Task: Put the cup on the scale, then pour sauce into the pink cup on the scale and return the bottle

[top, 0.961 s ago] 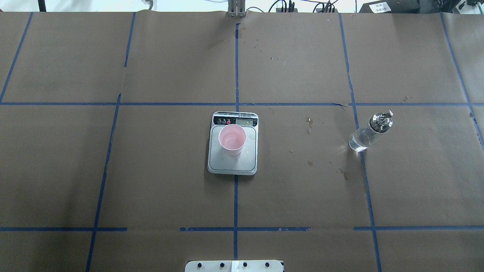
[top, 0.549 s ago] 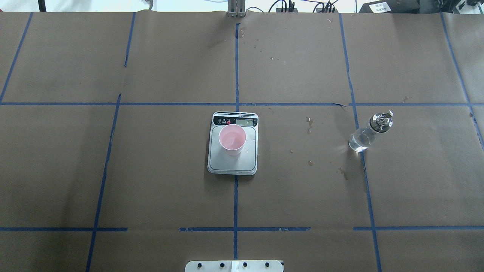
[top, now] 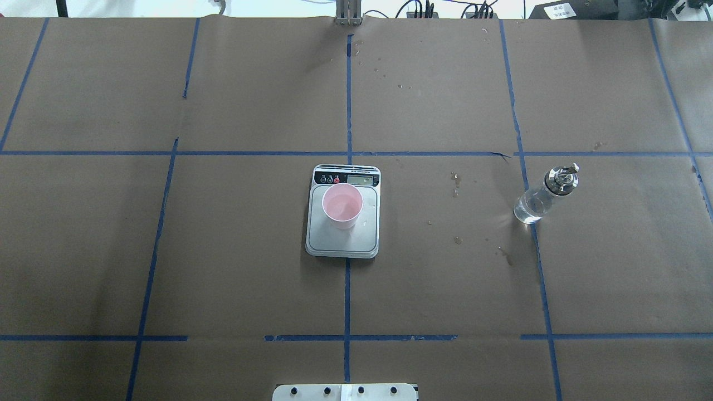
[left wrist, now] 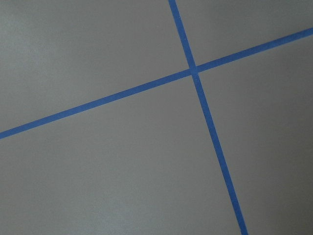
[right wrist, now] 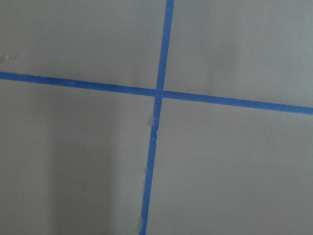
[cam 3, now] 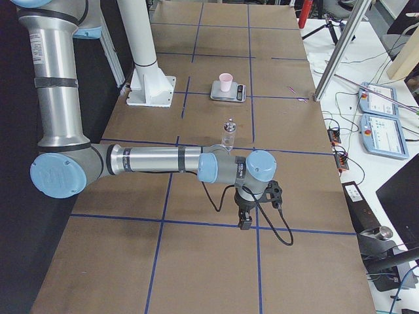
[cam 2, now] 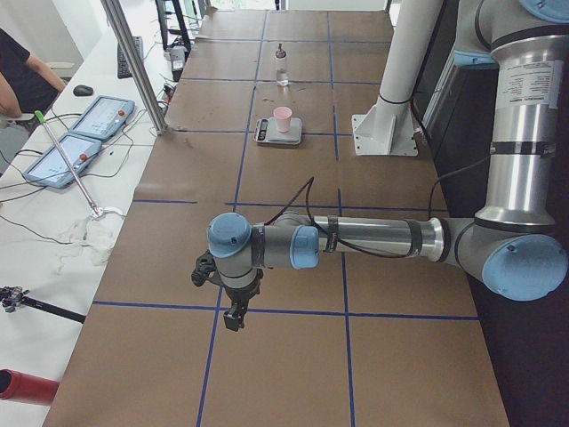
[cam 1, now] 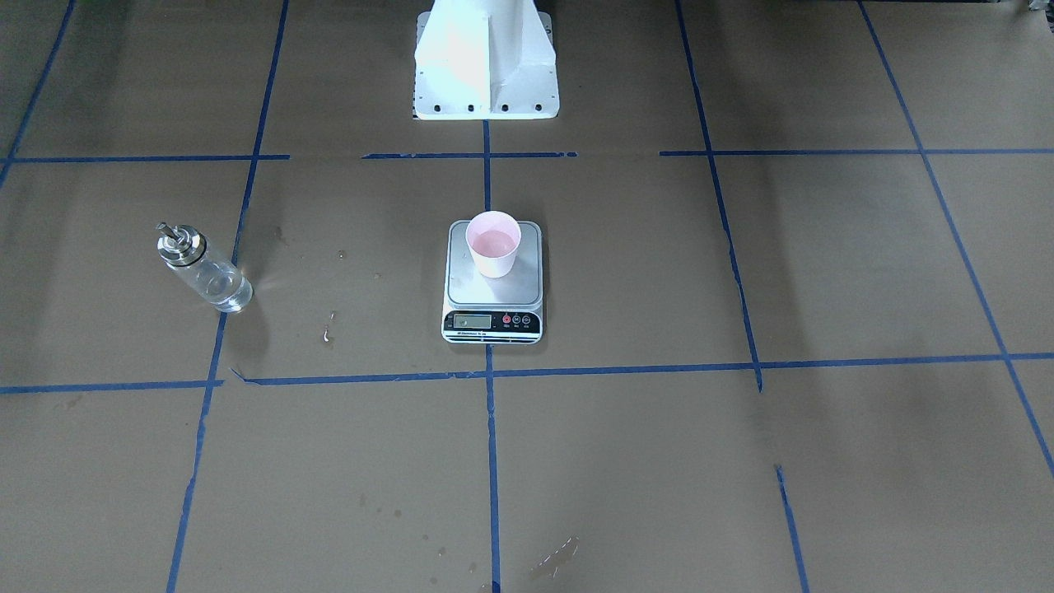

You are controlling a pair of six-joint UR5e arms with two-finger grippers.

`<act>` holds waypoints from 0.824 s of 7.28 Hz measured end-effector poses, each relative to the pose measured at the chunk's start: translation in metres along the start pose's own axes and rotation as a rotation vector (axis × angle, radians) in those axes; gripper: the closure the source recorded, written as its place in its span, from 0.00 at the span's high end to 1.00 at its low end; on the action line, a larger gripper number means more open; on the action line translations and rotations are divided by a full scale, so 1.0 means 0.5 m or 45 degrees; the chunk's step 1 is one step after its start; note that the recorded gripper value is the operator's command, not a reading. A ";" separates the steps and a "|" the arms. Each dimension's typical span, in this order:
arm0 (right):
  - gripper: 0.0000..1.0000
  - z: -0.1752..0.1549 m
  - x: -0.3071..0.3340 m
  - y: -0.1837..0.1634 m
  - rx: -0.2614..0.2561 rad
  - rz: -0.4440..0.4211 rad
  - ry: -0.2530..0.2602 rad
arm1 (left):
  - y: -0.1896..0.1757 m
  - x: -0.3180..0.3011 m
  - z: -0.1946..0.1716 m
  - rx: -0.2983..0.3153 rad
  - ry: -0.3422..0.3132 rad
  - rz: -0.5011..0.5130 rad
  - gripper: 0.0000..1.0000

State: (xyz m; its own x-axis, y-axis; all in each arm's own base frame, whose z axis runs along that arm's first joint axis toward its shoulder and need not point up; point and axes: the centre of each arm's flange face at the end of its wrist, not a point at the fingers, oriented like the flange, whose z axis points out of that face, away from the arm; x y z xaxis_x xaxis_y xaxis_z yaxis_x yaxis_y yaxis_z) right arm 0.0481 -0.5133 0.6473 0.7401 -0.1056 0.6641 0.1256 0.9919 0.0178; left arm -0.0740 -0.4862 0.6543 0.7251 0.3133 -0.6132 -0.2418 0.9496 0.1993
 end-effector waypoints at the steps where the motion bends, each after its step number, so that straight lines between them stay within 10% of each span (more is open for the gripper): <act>1: 1.00 -0.001 -0.001 -0.001 0.002 -0.001 0.000 | -0.001 0.001 -0.001 0.001 -0.001 0.002 1.00; 6: 1.00 -0.010 -0.007 -0.005 0.012 -0.008 0.000 | -0.002 0.003 -0.003 0.004 0.004 -0.011 1.00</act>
State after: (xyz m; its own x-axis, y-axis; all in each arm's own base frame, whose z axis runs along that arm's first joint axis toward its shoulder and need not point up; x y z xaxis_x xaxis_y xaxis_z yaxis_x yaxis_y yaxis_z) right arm 0.0482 -0.5158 0.6411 0.7395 -0.1116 0.6638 0.1240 0.9919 0.0287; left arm -0.0737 -0.4865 0.6522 0.7250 0.3051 -0.6174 -0.2334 0.9523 0.1965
